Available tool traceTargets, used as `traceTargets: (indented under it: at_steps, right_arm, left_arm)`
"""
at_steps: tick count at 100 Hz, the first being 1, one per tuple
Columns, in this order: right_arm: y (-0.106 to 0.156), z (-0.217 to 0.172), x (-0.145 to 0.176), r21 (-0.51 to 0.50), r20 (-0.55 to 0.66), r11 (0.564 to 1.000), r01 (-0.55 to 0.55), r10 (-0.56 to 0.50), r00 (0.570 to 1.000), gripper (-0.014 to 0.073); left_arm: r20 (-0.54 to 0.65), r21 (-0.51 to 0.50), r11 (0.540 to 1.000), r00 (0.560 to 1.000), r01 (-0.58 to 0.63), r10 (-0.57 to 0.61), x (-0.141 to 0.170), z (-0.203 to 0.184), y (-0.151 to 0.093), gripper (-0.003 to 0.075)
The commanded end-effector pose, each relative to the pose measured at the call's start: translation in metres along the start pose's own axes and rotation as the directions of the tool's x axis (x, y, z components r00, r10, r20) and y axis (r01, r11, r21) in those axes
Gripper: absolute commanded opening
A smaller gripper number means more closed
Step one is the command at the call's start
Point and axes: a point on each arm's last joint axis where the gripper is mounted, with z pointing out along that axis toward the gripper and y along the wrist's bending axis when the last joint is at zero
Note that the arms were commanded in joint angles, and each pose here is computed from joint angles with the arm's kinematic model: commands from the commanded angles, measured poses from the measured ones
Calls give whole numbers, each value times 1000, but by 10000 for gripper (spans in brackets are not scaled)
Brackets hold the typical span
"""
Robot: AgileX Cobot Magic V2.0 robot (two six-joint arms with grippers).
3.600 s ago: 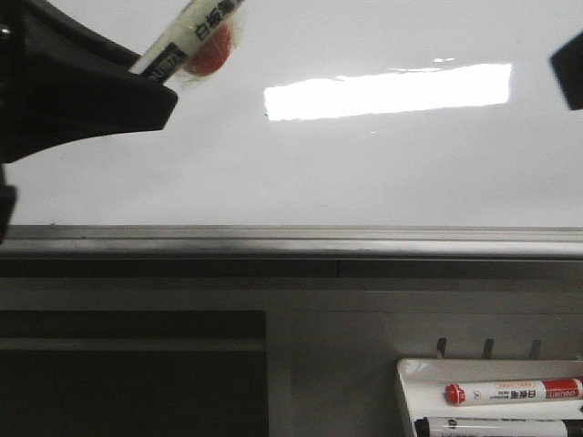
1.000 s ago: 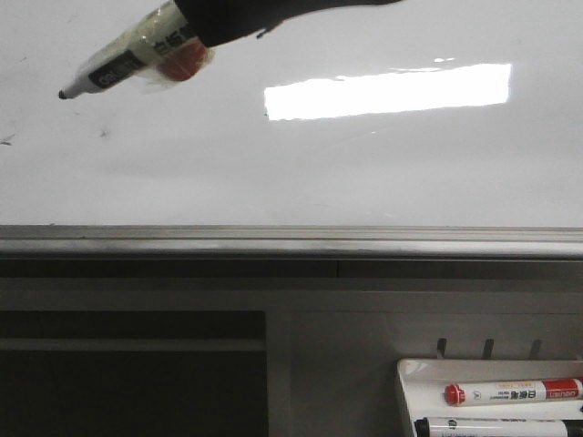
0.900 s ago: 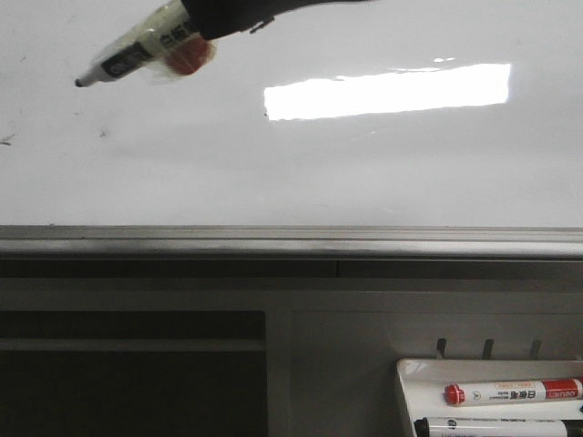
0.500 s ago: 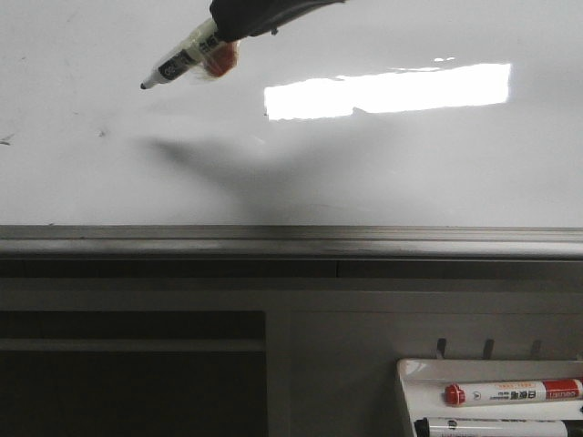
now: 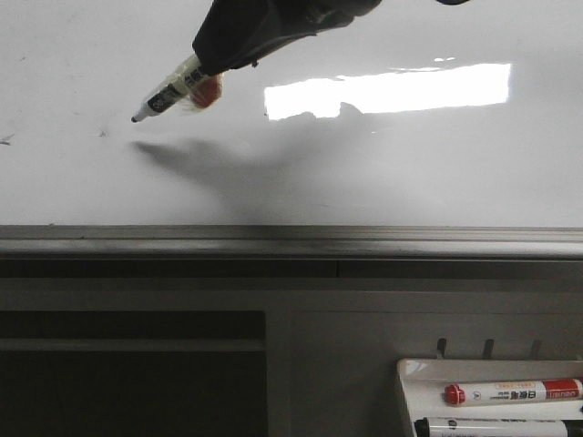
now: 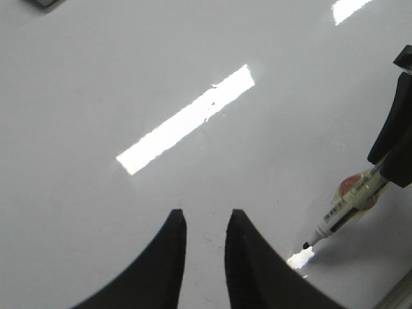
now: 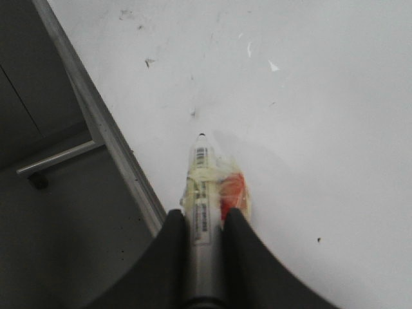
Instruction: Write number 2 on whiteboard
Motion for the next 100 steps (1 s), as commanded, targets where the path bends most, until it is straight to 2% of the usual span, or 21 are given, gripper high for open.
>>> traceTargets:
  at_steps: [1,34,49,83,100]
  right_arm:
    - [-10,-14,-24,81,132,997,-9,-2,991,-70]
    - [-39,-20,-21,167,138,985,-52,29,990,-70]
    - [-49,-23,-15,173,108,981,-85,67,992,-49]
    - [-36,-23,8,67,-36,993,-92,95,995,-49]
    - [-30,-11,11,55,-47,995,-84,87,995,-50]
  left_arm:
    - [112,-23,999,993,29,-26,-18,-1,7,131]
    - [111,-23,999,993,29,-26,-18,-1,7,131]
    - [112,-23,999,993,29,-26,-18,-1,7,131]
    - [117,-24,999,993,29,-26,-19,-1,7,131]
    - [118,-24,999,993,27,-24,-19,-1,7,131]
